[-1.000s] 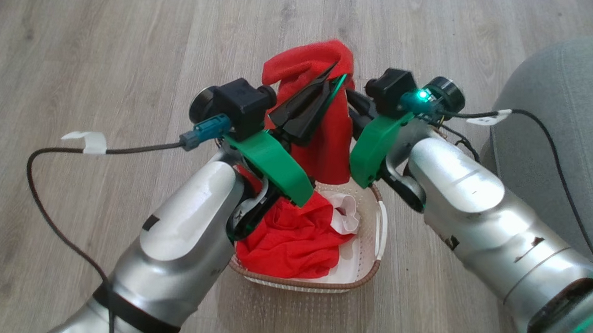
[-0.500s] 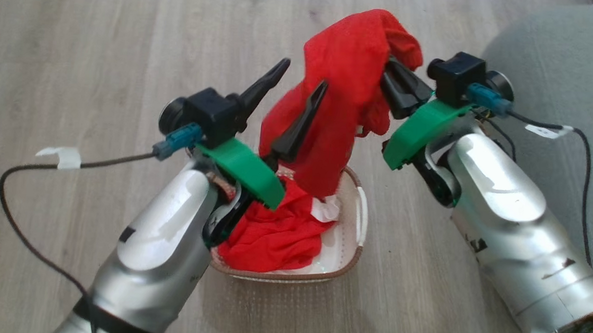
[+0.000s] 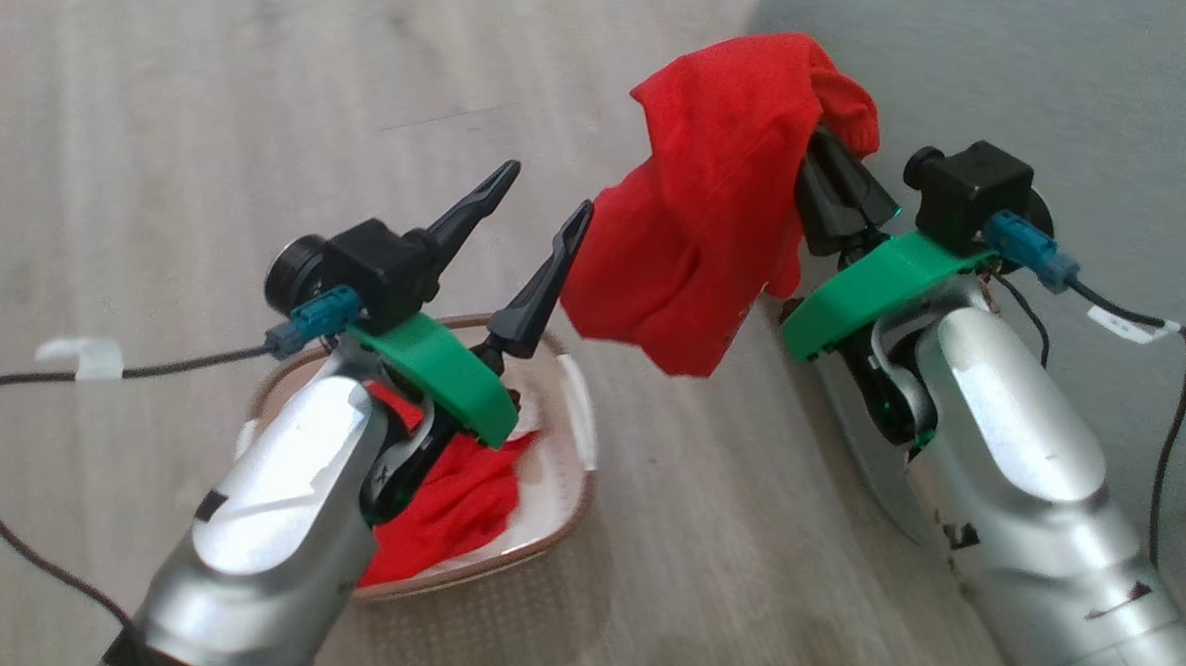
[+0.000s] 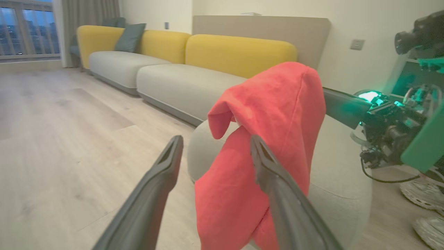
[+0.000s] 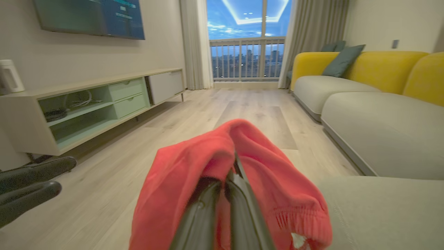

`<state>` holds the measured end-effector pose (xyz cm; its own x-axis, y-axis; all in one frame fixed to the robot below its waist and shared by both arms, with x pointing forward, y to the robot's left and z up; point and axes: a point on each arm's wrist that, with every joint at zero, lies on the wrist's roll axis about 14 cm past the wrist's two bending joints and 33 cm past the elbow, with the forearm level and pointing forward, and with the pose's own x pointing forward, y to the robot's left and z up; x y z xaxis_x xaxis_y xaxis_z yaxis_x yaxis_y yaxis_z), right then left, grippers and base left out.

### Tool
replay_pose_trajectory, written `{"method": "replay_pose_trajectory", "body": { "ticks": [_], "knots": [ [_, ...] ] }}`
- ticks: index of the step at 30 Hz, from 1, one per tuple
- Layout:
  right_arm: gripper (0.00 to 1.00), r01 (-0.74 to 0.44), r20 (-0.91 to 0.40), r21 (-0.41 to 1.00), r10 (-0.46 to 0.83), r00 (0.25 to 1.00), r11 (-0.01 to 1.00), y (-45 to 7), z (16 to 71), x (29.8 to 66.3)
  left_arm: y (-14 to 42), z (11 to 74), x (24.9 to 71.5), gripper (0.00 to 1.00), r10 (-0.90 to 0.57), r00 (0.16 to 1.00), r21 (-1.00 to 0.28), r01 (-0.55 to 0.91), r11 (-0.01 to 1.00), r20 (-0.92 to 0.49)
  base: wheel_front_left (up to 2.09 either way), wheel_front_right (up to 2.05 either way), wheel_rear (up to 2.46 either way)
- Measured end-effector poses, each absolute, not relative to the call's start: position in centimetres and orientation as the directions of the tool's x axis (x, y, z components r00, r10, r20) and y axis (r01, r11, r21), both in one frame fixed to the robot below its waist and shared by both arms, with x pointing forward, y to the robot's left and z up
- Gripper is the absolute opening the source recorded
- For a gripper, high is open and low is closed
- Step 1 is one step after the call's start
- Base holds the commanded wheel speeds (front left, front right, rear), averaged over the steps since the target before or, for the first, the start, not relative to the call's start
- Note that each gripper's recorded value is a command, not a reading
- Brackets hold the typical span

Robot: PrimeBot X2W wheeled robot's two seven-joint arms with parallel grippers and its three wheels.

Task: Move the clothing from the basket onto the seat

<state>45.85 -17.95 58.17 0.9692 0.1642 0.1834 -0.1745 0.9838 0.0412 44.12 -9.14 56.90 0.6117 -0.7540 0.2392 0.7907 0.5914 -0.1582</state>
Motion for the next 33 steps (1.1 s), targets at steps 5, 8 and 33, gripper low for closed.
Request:
{"method": "replay_pose_trajectory", "body": {
  "ticks": [5, 8, 33],
  "knots": [
    [0.00, -0.083, 0.179, 0.044, 0.074, 0.981, 0.996, -21.3, 58.0, 43.5, -12.3, 56.4, 43.0, 1.00, -0.802, 0.548, -0.170, 0.836, 0.521, 0.236, 0.00, 0.00, 0.00],
    [0.00, 0.006, 0.179, 0.038, -0.013, 0.984, 0.999, -24.3, 58.0, 41.4, -14.9, 56.2, 41.9, 1.00, -0.840, 0.488, -0.174, 0.872, 0.457, 0.238, 0.00, 0.00, 0.00],
    [0.00, 0.590, 0.192, 0.030, -0.584, 0.789, 0.807, -43.0, 57.5, 36.8, -18.4, 47.6, 42.3, 1.00, -0.939, 0.310, -0.238, 0.933, 0.271, 0.147, 0.00, 0.00, 0.00]
  ]
}}
